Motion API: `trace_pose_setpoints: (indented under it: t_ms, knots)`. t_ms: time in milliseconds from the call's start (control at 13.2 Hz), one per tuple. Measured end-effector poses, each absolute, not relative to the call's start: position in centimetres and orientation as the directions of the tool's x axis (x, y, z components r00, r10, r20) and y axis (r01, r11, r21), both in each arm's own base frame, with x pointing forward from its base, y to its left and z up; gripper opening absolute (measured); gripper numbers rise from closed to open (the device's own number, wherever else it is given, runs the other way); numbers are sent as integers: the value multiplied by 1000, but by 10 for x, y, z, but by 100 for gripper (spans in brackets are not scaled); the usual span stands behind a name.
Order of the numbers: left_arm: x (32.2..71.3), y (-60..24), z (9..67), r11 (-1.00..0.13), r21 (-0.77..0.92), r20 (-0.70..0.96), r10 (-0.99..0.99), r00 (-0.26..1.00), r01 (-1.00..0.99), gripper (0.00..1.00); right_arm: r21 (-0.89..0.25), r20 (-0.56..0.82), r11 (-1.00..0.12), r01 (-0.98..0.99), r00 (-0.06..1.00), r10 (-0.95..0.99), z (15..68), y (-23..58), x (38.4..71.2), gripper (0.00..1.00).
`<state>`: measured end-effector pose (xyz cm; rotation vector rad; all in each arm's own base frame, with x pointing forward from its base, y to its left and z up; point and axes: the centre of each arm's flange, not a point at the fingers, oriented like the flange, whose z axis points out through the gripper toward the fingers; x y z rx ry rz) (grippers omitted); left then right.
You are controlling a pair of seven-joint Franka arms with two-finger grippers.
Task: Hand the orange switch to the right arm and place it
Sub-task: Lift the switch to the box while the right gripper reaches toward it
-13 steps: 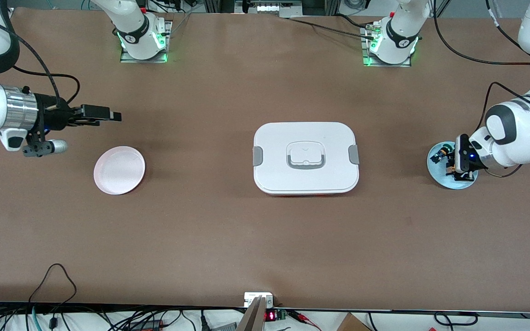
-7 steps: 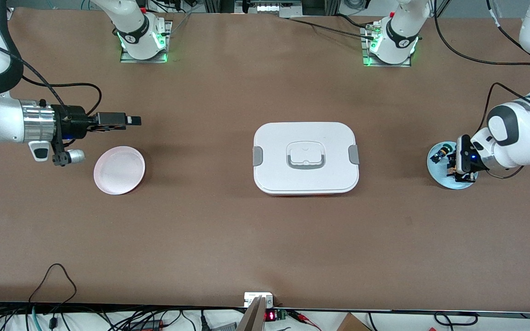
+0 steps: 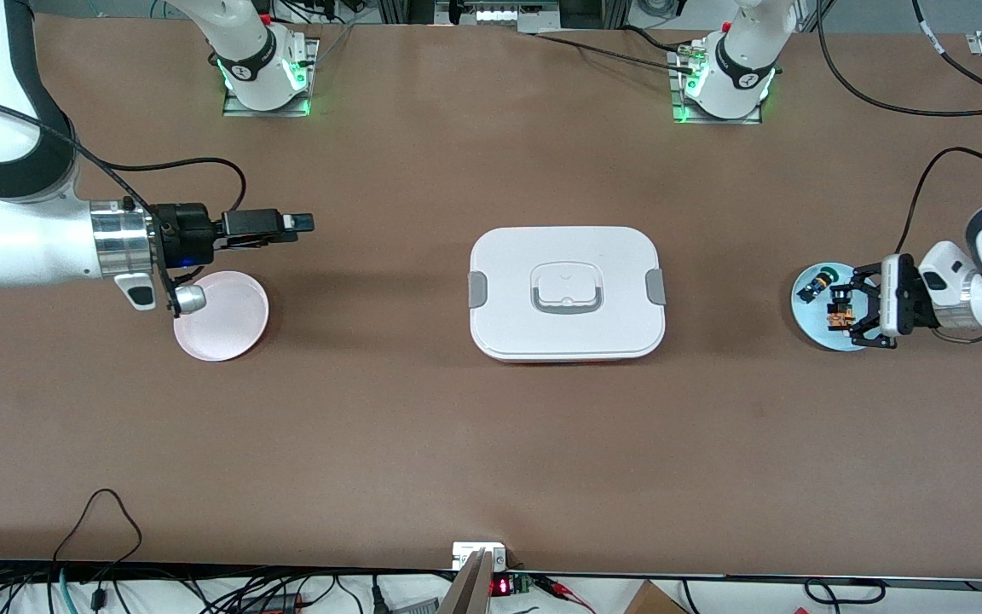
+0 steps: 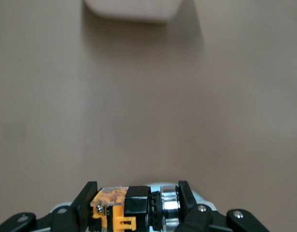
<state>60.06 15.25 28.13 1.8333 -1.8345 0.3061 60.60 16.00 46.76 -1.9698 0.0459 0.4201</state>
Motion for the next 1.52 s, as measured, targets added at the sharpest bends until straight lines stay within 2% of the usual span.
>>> trace_pose_setpoints:
  t_ms: [303,455,682,909,1061,1288,1515]
  knots:
    - [600,113,298,79,186,798,-593,104,-979,72,-970,-233,-96,-222,966,114,485,170,626,100]
    - [605,92,311,68,164,893,-434,119,-984,72,-988,-152,-26,-151,986,65,485,183,633,100]
    - [617,45,330,70,152,971,-194,136,-986,72,-995,-98,25,-98,995,-7,474,242,632,100]
    - [638,-31,355,171,153,988,-39,148,-973,72,-996,-89,23,-89,995,-34,452,303,619,100]
    - [651,-85,378,200,115,989,73,132,-973,72,-995,-100,10,-100,995,-29,445,330,609,100]
    - [654,-155,397,224,86,968,211,134,-971,72,-994,-107,8,-107,994,-31,440,333,608,100]
    - [654,-219,401,168,101,951,272,145,-981,72,-994,-107,8,-107,994,-27,440,335,607,100]
